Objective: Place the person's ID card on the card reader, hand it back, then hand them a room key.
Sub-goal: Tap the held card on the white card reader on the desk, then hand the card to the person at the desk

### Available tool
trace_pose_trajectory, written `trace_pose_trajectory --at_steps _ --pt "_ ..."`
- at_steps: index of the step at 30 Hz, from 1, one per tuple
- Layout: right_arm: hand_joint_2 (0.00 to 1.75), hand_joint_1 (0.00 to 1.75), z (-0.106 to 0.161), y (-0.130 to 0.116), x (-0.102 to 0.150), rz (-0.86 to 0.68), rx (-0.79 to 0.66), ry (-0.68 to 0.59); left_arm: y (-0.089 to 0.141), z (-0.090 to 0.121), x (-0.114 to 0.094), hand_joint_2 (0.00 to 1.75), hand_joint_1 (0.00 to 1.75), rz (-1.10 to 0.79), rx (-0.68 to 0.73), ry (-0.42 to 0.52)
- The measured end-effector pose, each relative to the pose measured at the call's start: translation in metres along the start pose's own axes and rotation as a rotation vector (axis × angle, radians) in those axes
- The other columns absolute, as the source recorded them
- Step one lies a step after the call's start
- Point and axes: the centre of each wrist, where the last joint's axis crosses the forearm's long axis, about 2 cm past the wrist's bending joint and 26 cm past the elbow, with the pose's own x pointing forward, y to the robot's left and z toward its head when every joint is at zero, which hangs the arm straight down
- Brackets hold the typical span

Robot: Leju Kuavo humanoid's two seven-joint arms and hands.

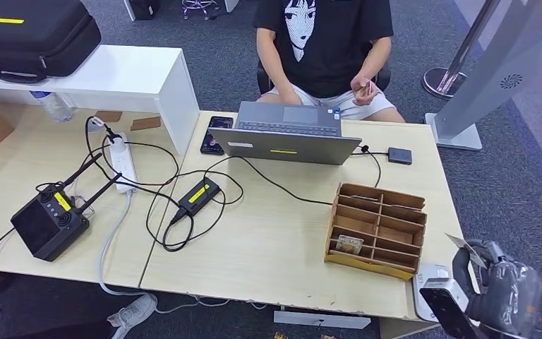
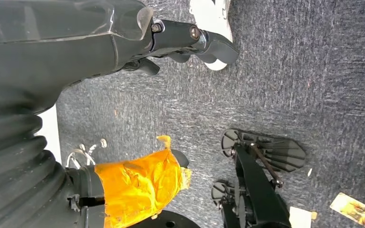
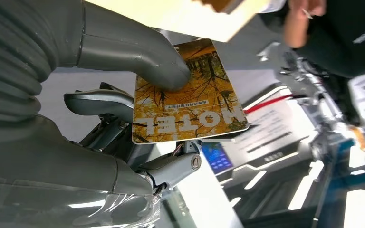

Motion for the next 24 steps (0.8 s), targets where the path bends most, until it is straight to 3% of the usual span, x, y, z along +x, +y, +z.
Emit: trace_pose_trajectory --at_steps 4,10,14,18,24 --pt "1.75 1.75 -0.057 0.008 0.019 -0.110 0.128 -0.093 0.000 -0.001 0.003 1.75 0.00 -0.026 -0.022 -0.005" --pt "1.75 1.75 -0.195 0.029 0.067 -0.233 0.481 -0.276 0.004 -0.003 0.010 1.75 0.00 -0.080 -0.057 -0.017" --pt "1.75 1.75 -0.272 0.031 0.103 -0.291 0.596 -0.318 0.006 -0.003 0.012 1.75 0.00 -0.110 -0.067 -0.019" --pt "1.75 1.75 -0.314 0.030 0.129 -0.289 0.634 -0.310 0.008 -0.003 0.013 1.75 0.00 -0.128 -0.070 -0.018" --pt "1.75 1.75 -0.342 0.034 0.155 -0.273 0.673 -0.251 0.010 -0.004 0.014 1.75 0.00 -0.158 -0.075 -0.015"
